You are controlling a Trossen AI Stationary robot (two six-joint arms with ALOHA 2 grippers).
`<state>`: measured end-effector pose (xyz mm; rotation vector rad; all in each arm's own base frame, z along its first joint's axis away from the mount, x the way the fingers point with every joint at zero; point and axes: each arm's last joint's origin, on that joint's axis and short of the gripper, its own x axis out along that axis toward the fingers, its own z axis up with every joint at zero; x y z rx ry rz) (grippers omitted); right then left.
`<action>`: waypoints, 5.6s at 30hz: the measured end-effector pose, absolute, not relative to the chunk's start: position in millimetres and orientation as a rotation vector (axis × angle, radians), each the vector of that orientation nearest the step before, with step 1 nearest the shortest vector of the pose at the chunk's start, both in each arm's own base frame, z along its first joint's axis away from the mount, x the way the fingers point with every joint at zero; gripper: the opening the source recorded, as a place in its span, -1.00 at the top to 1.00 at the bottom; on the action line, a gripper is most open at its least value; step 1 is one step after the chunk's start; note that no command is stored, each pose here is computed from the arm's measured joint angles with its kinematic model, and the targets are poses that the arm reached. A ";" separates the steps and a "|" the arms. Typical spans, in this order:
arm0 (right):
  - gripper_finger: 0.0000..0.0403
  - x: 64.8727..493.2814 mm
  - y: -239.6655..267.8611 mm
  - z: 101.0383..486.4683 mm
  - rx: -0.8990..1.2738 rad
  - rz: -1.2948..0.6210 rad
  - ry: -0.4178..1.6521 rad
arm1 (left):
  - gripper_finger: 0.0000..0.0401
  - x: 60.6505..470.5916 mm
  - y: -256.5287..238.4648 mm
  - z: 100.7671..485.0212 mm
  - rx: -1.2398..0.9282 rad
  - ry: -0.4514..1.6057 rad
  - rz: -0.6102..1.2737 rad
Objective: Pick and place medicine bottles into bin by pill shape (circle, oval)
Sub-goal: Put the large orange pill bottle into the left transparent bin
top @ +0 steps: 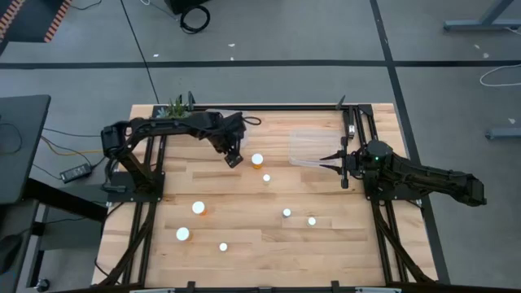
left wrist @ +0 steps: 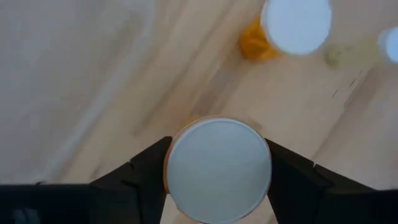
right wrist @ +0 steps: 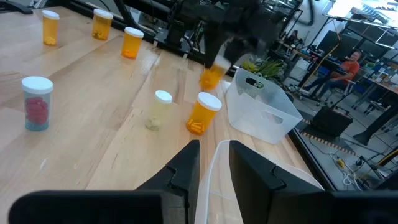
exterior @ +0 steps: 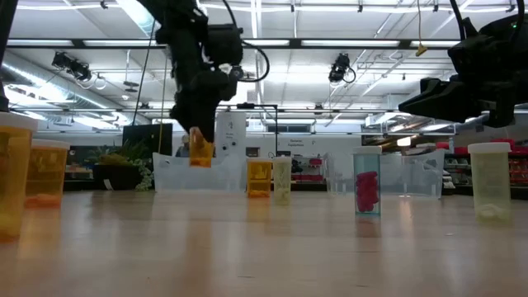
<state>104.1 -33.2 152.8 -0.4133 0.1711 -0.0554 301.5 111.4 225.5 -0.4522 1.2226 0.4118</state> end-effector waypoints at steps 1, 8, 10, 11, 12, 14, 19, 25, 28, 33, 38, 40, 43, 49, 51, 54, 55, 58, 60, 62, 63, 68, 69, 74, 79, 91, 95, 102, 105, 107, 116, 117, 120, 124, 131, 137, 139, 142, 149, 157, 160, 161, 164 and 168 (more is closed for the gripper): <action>0.54 104.1 -33.2 152.8 -0.414 -0.055 0.171 | -0.12 301.7 114.0 231.3 -0.439 1.224 0.426; 0.54 104.1 -33.2 152.8 -0.414 -0.056 0.171 | -0.19 299.1 142.2 261.4 -0.391 1.163 0.508; 0.54 104.1 -33.2 152.8 -0.414 -0.055 0.171 | -0.20 295.7 151.9 262.4 -0.389 1.149 0.526; 0.54 104.1 -33.2 152.8 -0.413 -0.055 0.171 | -0.19 293.8 157.4 261.8 -0.391 1.138 0.538; 0.54 104.1 -33.2 152.9 -0.414 -0.055 0.171 | -0.18 291.7 163.1 261.0 -0.397 1.132 0.554; 0.54 104.1 -33.2 152.8 -0.413 -0.055 0.171 | -0.16 289.7 175.2 257.3 -0.403 1.115 0.580; 0.54 104.1 -33.2 152.9 -0.414 -0.056 0.171 | -0.16 288.7 201.5 239.4 -0.417 1.095 0.626; 0.54 104.1 -33.2 152.9 -0.413 -0.055 0.171 | -0.18 291.4 220.4 205.4 -0.447 1.181 0.637; 0.54 104.1 -33.2 152.8 -0.414 -0.055 0.171 | -0.16 292.1 225.6 190.2 -0.444 1.233 0.623; 0.54 104.1 -33.2 152.9 -0.414 -0.055 0.171 | -0.15 291.2 231.3 181.2 -0.442 1.256 0.618; 0.54 104.1 -33.2 152.9 -0.413 -0.055 0.171 | -0.18 286.8 236.6 181.7 -0.452 1.253 0.630; 0.54 104.1 -33.2 152.9 -0.413 -0.055 0.171 | -0.18 284.1 239.9 181.7 -0.452 1.253 0.635; 0.54 104.1 -33.2 152.9 -0.414 -0.055 0.171 | -0.17 279.6 244.8 181.6 -0.459 1.254 0.646; 0.54 104.1 -33.2 152.9 -0.414 -0.055 0.171 | -0.19 266.6 257.2 181.3 -0.486 1.261 0.679; 0.54 104.1 -33.2 152.8 -0.413 -0.055 0.171 | -0.21 261.7 260.2 181.2 -0.491 1.276 0.681; 0.54 104.1 -33.2 152.9 -0.414 -0.055 0.171 | -0.21 254.0 263.4 180.4 -0.515 1.305 0.689; 0.54 104.1 -33.2 152.9 -0.414 -0.056 0.171 | -0.20 252.2 264.1 180.2 -0.519 1.311 0.691; 0.54 104.1 -33.2 152.9 -0.414 -0.056 0.171 | -0.19 249.7 265.8 180.1 -0.510 1.321 0.685; 0.54 104.1 -33.2 152.8 -0.414 -0.055 0.171 | -0.20 249.8 265.7 180.1 -0.505 1.323 0.682; 0.54 104.1 -33.2 152.8 -0.414 -0.055 0.171 | -0.24 250.0 265.5 180.1 -0.501 1.324 0.678; 0.54 104.1 -33.2 152.8 -0.414 -0.055 0.171 | -0.27 250.1 265.3 180.1 -0.498 1.325 0.674; 0.54 104.1 -33.2 152.8 -0.413 -0.055 0.171 | -0.37 250.9 266.1 190.5 -0.475 1.360 0.667; 0.54 104.1 -33.2 152.9 -0.414 -0.055 0.171 | -0.38 251.4 266.8 194.1 -0.472 1.364 0.667; 0.54 104.1 -33.2 152.9 -0.414 -0.055 0.171 | -0.39 257.0 268.0 212.5 -0.460 1.359 0.660; 0.54 104.1 -33.2 152.9 -0.414 -0.055 0.171 | -0.39 275.9 257.2 226.9 -0.403 1.328 0.600; 0.54 104.1 -33.2 152.8 -0.413 -0.055 0.171 | -0.38 330.1 194.5 230.3 -0.216 1.286 0.329; 0.54 104.1 -33.2 152.9 -0.414 -0.056 0.171 | -0.35 339.6 179.1 230.7 -0.182 1.282 0.290; 0.54 104.1 -33.2 152.8 -0.414 -0.055 0.171 | -0.32 353.8 149.7 230.8 -0.061 1.295 0.194; 0.54 104.1 -33.2 152.9 -0.413 -0.056 0.171 | -0.32 360.8 136.6 231.4 0.082 1.307 0.188; 0.54 104.1 -33.2 152.9 -0.413 -0.055 0.171 | -0.32 366.1 127.3 232.1 0.159 1.298 0.168; 0.54 104.1 -33.2 152.9 -0.414 -0.055 0.171 | -0.29 373.9 93.1 230.6 0.212 1.316 0.075; 0.54 104.1 -33.2 152.9 -0.414 -0.055 0.171 | -0.29 374.8 92.5 229.6 0.192 1.310 0.072; 0.54 104.1 -33.2 152.9 -0.414 -0.055 0.171 | -0.31 375.5 92.7 228.0 0.145 1.301 0.047; 0.54 104.1 -33.2 152.8 -0.413 -0.056 0.171 | -0.37 376.0 96.9 223.8 0.114 1.309 0.058; 0.54 104.1 -33.2 152.8 -0.414 -0.055 0.172 | -0.47 384.6 99.5 201.3 0.060 1.335 0.030; 0.54 104.1 -33.2 152.7 -0.413 -0.057 0.173 | -0.55 389.1 100.2 190.5 0.058 1.342 0.025; 0.54 104.1 -33.2 152.7 -0.413 -0.057 0.173 | -0.57 392.8 99.6 189.5 0.065 1.317 0.028; 0.54 104.1 -33.2 152.6 -0.413 -0.058 0.174 | -0.57 394.4 97.6 188.3 0.071 1.312 0.025; 0.54 104.1 -33.2 152.6 -0.413 -0.057 0.174 | -0.49 404.1 94.7 183.9 0.083 1.253 0.030; 0.54 104.1 -33.2 152.6 -0.413 -0.057 0.174 | -0.36 403.7 95.1 179.2 0.062 1.273 0.039; 0.54 104.1 -33.2 152.6 -0.413 -0.057 0.174 | -0.28 403.7 95.5 179.3 0.061 1.271 0.041; 0.54 104.1 -33.2 152.6 -0.413 -0.057 0.174 | -0.24 403.6 95.4 179.2 0.058 1.273 0.043; 0.54 104.1 -33.2 152.6 -0.413 -0.057 0.174 | -0.14 403.7 95.5 179.3 0.042 1.270 0.056; 0.54 104.1 -33.2 152.6 -0.413 -0.057 0.174 | -0.06 403.7 95.4 179.3 0.039 1.270 0.057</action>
